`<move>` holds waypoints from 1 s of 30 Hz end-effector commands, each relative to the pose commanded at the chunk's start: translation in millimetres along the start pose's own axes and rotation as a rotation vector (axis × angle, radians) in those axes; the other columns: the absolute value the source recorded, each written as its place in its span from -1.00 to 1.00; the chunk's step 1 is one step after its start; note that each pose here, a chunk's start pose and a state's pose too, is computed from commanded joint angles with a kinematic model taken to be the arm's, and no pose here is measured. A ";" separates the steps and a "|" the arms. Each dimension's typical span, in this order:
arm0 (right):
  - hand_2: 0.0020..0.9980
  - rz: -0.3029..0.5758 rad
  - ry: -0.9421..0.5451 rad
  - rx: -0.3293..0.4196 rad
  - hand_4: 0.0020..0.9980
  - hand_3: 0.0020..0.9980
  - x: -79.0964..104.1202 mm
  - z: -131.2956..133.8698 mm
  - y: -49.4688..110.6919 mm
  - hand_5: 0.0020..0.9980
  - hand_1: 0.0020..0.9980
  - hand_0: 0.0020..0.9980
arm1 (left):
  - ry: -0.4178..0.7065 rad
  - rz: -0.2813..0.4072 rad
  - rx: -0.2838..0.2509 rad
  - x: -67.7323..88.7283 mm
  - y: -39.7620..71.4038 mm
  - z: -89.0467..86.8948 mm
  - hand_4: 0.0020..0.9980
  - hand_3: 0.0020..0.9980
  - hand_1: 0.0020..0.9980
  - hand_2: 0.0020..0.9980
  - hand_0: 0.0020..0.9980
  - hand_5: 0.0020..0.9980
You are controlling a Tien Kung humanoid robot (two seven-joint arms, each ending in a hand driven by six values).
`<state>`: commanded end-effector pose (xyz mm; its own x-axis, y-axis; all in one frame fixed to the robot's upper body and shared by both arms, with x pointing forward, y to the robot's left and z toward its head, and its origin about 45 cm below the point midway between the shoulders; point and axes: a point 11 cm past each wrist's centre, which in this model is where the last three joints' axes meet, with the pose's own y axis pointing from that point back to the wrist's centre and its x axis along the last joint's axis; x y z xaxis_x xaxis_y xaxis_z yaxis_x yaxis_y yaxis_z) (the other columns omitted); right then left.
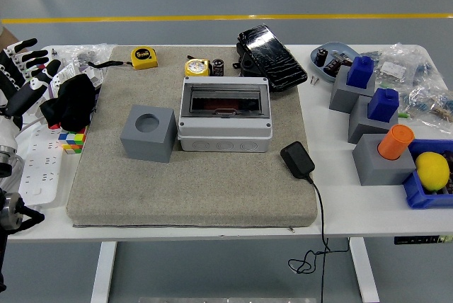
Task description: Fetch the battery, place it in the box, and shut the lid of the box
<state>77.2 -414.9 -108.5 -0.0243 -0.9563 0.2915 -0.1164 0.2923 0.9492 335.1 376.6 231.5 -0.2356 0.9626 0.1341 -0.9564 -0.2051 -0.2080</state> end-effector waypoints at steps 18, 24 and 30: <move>0.36 -0.005 -0.021 -0.016 1.00 0.19 -3.6 11.6 -0.6 0.17 0.29 0.30 | 0.010 0.018 0.010 6.9 9.3 -0.6 1.00 0.35 0.32 0.26 0.03 -0.28; 0.36 -0.009 -0.028 -0.020 1.00 0.19 -6.3 14.0 -0.7 0.17 0.29 0.30 | 0.009 0.015 0.021 6.7 12.1 -3.0 1.00 0.34 0.31 0.26 0.03 -0.27; 0.35 -0.007 -0.023 -0.013 1.00 0.19 -5.2 10.3 -0.5 0.17 0.29 0.30 | 0.012 0.021 0.022 7.9 12.6 -3.6 1.00 0.33 0.30 0.26 0.02 -0.27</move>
<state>67.2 -410.2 -111.8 -0.0465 -0.9582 0.2824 -0.1036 0.2858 0.9527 321.8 382.2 226.4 -0.2534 0.9601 0.1178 -0.9550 -0.2289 -0.1889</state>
